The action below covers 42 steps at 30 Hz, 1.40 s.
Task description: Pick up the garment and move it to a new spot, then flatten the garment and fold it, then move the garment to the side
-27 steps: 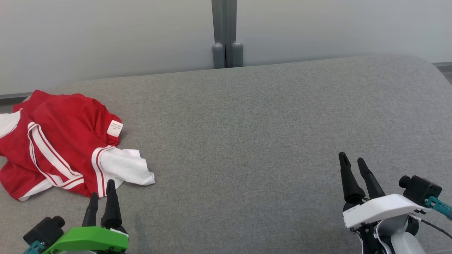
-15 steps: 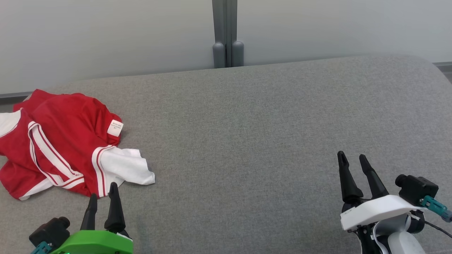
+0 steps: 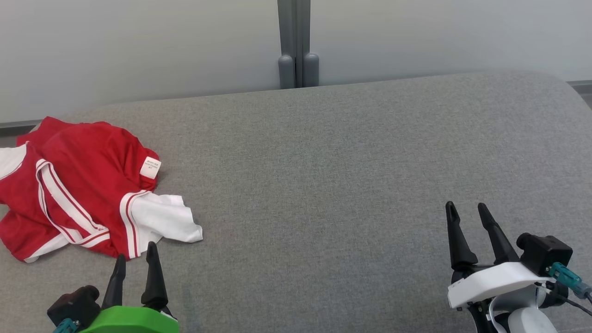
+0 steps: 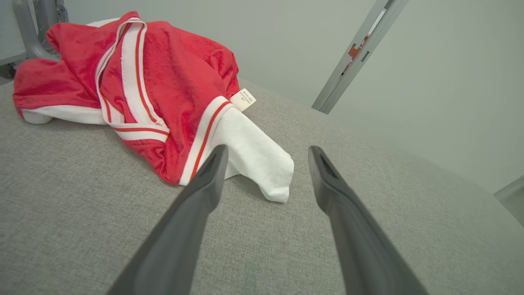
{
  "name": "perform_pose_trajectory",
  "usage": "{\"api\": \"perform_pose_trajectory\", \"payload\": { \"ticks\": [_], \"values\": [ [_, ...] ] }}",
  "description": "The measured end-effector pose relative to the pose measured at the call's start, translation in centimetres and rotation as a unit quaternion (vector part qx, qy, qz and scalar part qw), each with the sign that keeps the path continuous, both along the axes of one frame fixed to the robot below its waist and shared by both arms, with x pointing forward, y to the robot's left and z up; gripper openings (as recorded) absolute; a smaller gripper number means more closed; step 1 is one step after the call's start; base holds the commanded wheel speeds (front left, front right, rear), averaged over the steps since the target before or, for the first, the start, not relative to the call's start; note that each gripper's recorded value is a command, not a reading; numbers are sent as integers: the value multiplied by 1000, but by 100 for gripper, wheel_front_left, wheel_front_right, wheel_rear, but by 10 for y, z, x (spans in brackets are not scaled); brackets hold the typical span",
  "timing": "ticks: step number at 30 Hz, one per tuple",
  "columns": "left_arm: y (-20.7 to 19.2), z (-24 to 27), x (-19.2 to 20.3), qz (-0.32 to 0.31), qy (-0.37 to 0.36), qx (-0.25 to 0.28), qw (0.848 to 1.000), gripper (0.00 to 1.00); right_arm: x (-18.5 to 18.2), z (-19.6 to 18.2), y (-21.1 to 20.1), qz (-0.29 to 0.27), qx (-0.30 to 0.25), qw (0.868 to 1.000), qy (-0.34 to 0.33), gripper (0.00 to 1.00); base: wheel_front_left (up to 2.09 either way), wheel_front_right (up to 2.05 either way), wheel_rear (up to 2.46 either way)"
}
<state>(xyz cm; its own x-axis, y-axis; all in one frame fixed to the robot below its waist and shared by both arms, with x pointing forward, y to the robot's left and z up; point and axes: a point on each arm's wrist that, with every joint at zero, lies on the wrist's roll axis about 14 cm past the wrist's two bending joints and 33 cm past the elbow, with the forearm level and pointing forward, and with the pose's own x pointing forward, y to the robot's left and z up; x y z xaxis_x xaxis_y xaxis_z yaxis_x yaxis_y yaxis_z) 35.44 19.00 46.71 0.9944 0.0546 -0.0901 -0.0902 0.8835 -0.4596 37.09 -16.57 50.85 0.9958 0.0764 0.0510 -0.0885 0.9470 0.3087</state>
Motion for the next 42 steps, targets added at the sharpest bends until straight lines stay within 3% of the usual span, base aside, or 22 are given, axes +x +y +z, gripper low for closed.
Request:
{"api": "perform_pose_trajectory", "payload": {
  "ticks": [17, 42],
  "values": [
    [-1, 2, -5, -9, -9, 80, 997, 100, -2, 1, 5, 9, -72, 997, -16, 100, 0, 0, 0],
    [-8, -1, -9, -29, -16, 148, 988, 100, -9, -4, 3, 13, -148, 989, -25, 100, 0, 0, 0]
  ]
}}
